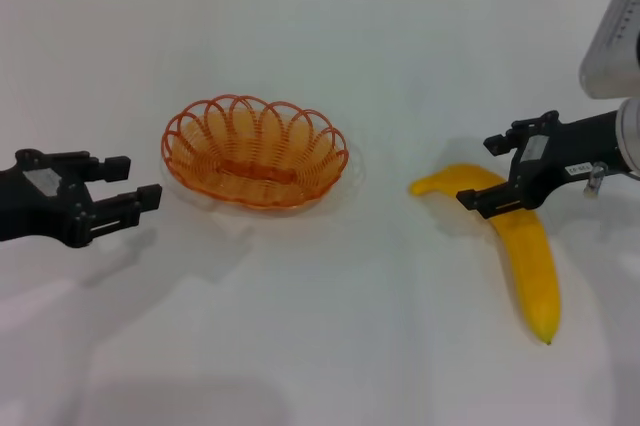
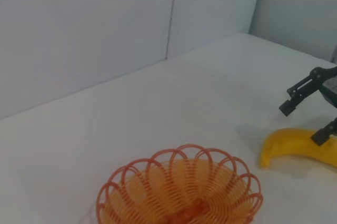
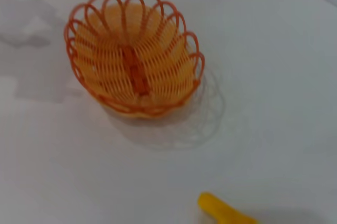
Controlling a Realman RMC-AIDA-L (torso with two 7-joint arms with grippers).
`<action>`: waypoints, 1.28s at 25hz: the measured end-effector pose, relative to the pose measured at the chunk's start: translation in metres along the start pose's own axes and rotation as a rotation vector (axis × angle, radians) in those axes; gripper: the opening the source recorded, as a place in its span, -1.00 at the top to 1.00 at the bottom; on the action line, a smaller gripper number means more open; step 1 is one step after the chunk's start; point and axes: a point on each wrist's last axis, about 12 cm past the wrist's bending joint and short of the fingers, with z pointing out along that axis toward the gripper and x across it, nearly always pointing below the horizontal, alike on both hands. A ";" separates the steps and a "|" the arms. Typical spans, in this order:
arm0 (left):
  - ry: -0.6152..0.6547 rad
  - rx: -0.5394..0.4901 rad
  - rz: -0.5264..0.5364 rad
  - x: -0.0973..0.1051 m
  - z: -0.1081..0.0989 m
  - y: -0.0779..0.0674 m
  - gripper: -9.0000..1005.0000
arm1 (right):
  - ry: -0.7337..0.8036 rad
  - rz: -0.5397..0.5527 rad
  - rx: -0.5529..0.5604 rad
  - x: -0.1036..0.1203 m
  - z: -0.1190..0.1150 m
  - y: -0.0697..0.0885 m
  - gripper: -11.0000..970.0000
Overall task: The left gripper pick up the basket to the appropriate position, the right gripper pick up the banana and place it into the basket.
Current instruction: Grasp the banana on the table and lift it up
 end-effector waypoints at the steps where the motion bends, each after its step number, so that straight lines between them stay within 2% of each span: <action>1: 0.000 0.001 0.000 0.000 0.000 0.000 -0.05 | 0.007 -0.001 0.001 -0.001 0.001 0.000 -0.78; 14: 0.002 0.016 0.001 -0.002 0.005 0.002 -0.05 | 0.098 -0.016 0.037 -0.007 0.009 -0.001 -0.78; 32: 0.021 0.026 0.003 -0.003 0.011 0.004 -0.05 | 0.164 -0.013 0.012 -0.007 0.021 -0.001 -0.78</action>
